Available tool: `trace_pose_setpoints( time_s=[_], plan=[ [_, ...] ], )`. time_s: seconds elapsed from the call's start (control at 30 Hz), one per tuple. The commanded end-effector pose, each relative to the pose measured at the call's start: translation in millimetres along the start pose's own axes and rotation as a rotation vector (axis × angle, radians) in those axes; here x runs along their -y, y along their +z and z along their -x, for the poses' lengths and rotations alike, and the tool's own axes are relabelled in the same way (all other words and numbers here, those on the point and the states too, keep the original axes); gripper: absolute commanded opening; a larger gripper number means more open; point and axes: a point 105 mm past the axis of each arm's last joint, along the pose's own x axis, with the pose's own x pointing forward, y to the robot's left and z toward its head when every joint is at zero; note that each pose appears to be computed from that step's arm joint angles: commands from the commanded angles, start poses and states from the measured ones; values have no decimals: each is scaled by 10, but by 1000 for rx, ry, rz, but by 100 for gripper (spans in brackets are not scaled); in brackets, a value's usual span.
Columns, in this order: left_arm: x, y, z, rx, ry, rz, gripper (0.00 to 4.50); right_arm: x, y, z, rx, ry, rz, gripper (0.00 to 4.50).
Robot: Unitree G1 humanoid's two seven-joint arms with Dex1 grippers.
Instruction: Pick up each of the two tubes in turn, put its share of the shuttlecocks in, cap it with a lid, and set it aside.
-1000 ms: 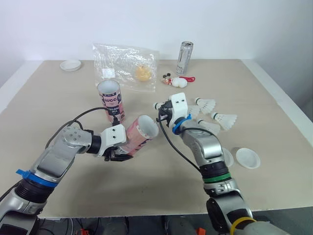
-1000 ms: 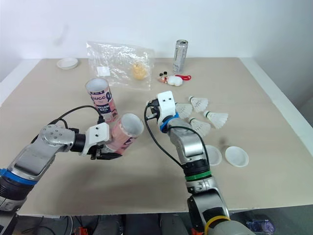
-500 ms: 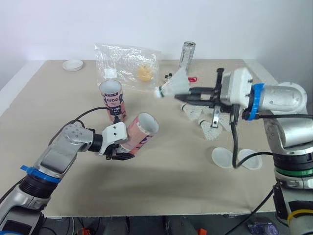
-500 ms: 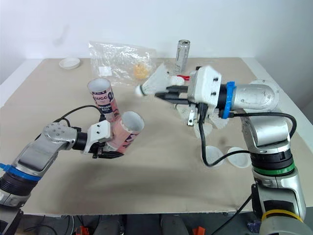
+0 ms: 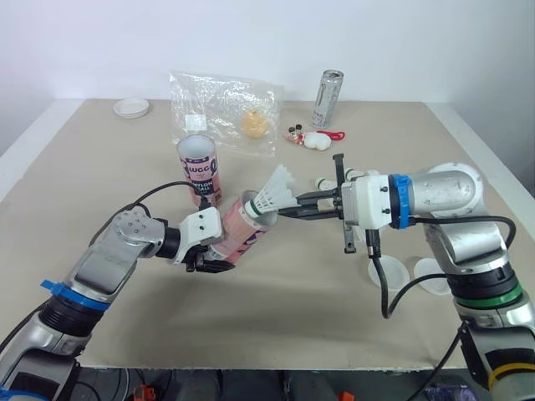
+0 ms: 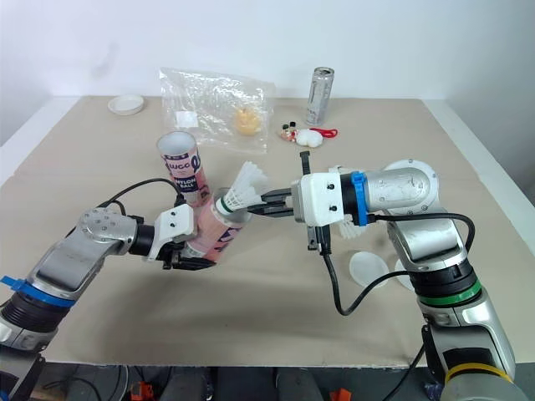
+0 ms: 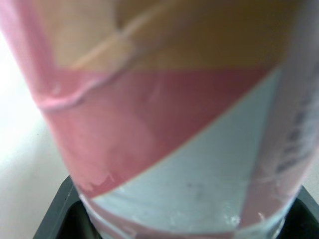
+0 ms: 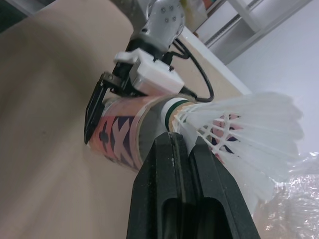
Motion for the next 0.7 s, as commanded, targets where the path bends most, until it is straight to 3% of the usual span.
trace_pose_setpoints(
  time_s=[0.03,0.27,0.37,0.43,0.47,0.6,0.7],
  plan=[
    [23,-106,-10,-44,11,21,275,25,27,12,6,4,47,10],
    [37,-110,-27,-46,12,17,275,-55,32,-99,33,84,80,10],
    [35,-116,-26,-48,13,18,275,-28,65,-132,56,90,70,78],
    [34,-123,-23,-51,13,19,275,20,76,-119,60,78,60,202],
    [34,-124,-22,-51,13,19,275,37,75,-110,57,73,58,214],
    [46,-128,-25,-51,12,19,275,168,57,43,64,-29,-65,404],
    [58,-137,-19,-55,10,16,275,251,12,257,91,-179,-323,443]
  ],
)
